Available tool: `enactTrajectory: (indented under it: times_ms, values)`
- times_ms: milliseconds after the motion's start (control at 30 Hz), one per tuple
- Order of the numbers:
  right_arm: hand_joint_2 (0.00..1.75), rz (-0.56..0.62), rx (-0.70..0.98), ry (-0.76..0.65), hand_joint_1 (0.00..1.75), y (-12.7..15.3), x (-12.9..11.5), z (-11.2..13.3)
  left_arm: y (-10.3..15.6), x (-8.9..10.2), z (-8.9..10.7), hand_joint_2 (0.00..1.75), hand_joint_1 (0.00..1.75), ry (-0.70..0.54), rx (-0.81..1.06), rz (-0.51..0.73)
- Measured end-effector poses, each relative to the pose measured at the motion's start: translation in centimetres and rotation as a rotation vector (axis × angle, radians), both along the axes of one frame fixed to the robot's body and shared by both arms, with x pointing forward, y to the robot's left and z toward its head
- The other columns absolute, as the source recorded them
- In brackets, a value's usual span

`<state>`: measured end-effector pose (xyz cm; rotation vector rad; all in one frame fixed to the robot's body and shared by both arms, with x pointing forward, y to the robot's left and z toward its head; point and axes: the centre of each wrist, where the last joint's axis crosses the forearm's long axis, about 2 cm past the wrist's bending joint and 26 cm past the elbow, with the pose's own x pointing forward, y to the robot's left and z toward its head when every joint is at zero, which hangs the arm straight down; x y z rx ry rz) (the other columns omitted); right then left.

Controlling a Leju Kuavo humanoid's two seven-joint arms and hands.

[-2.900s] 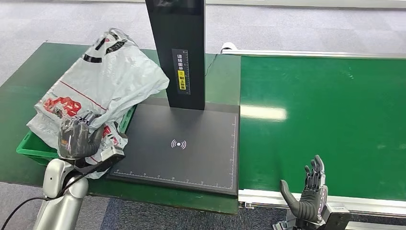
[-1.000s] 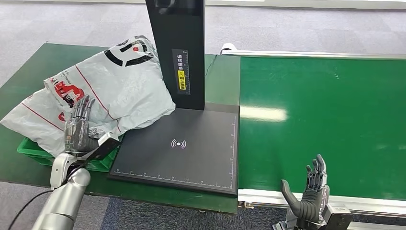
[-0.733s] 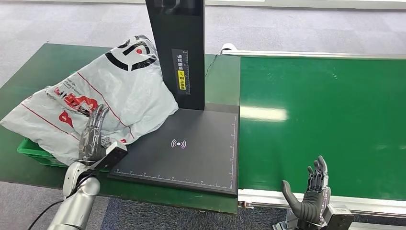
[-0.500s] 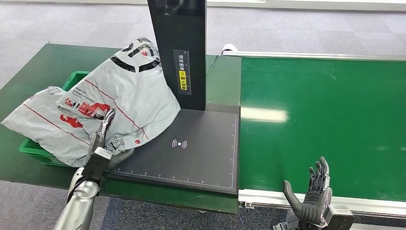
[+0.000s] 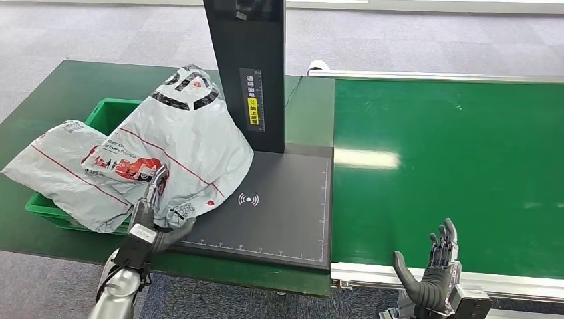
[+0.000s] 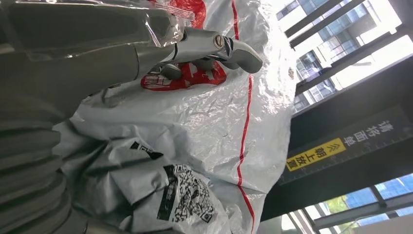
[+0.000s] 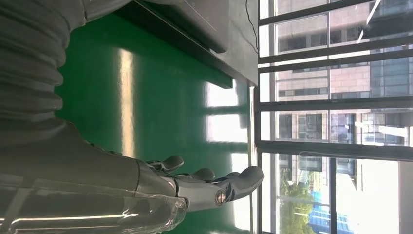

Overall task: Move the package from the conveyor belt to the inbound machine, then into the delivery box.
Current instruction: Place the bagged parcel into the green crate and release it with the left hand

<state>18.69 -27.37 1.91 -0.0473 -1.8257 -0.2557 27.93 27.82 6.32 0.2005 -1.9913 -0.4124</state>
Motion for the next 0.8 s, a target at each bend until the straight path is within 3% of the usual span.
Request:
enactTrajectory:
  times_ms: [800]
  values:
    - [1.75,0.001,0.0,-0.002,0.0,0.1,0.1,0.0,-3.0,-1.4,2.2,1.75,0.0,-0.088,-0.113,-0.07]
